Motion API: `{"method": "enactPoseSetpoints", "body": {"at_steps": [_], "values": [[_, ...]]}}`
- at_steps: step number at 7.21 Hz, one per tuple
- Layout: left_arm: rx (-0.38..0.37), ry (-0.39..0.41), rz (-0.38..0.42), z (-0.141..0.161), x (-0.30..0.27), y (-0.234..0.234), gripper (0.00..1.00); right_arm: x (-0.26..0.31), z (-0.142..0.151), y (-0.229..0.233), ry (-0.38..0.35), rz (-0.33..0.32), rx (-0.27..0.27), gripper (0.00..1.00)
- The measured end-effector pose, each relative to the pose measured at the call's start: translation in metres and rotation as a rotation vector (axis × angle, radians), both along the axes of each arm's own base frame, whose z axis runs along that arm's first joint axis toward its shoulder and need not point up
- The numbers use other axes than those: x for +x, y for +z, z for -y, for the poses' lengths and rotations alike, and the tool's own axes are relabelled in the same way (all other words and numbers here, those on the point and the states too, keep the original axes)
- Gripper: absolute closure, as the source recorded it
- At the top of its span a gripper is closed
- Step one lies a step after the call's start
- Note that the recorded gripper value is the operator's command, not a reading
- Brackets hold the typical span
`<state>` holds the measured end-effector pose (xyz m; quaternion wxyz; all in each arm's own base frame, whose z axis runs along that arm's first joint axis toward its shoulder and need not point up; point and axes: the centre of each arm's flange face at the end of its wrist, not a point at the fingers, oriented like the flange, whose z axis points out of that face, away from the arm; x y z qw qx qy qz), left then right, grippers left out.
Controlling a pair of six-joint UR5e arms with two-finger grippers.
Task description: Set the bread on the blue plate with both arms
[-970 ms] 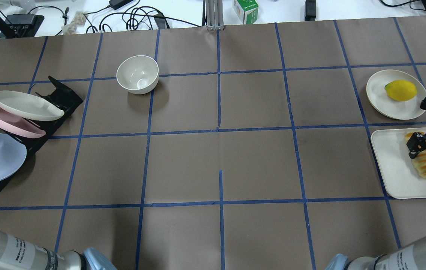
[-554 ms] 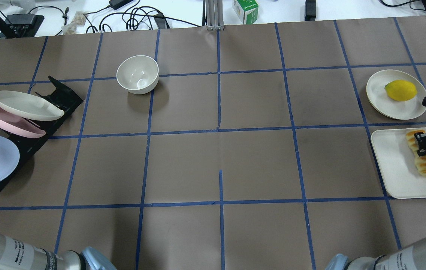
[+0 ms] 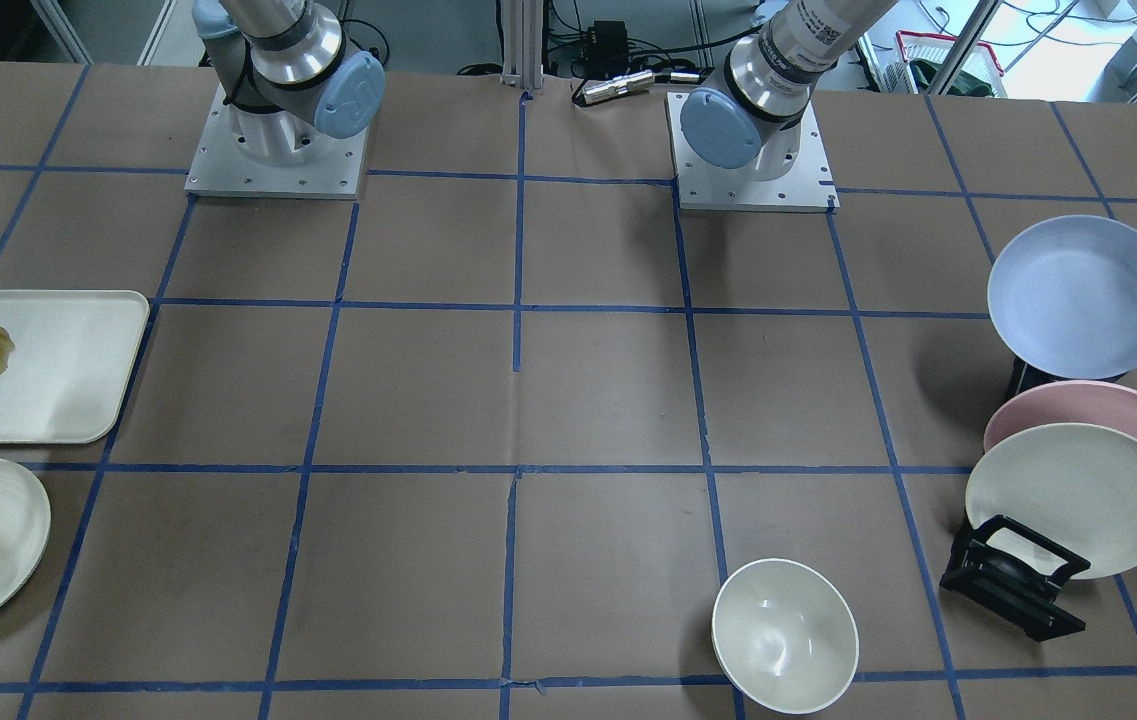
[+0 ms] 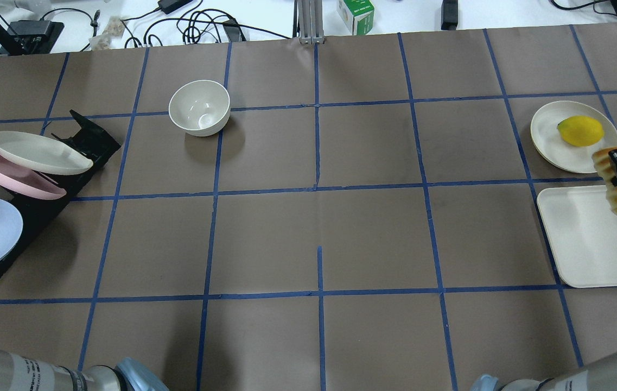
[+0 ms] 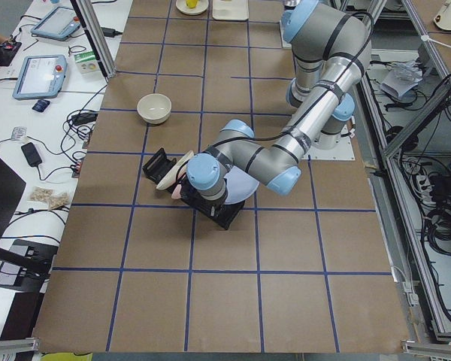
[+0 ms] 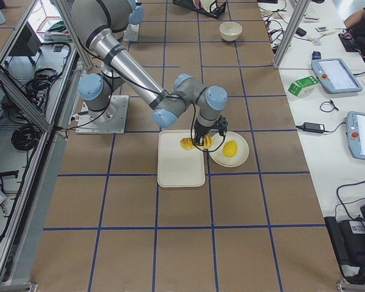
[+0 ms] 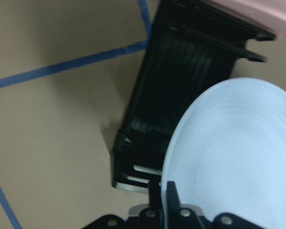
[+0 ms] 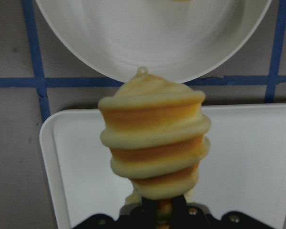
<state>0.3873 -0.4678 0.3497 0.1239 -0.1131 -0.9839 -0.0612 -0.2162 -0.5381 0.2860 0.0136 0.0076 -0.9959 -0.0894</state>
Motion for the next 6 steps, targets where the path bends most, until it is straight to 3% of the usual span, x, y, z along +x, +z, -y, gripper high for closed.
{"method": "enactPoseSetpoints", "body": {"at_steps": [3, 6], "values": [[0.033, 0.085, -0.098, -0.018, -0.114, 0.014, 1.0, 0.068, 0.044, 0.068, 0.03, 0.019, 0.017, 1.0], [0.031, 0.173, -0.108, 0.034, -0.298, 0.007, 1.0, 0.152, 0.058, 0.099, -0.044, 0.057, 0.001, 1.0]]}}
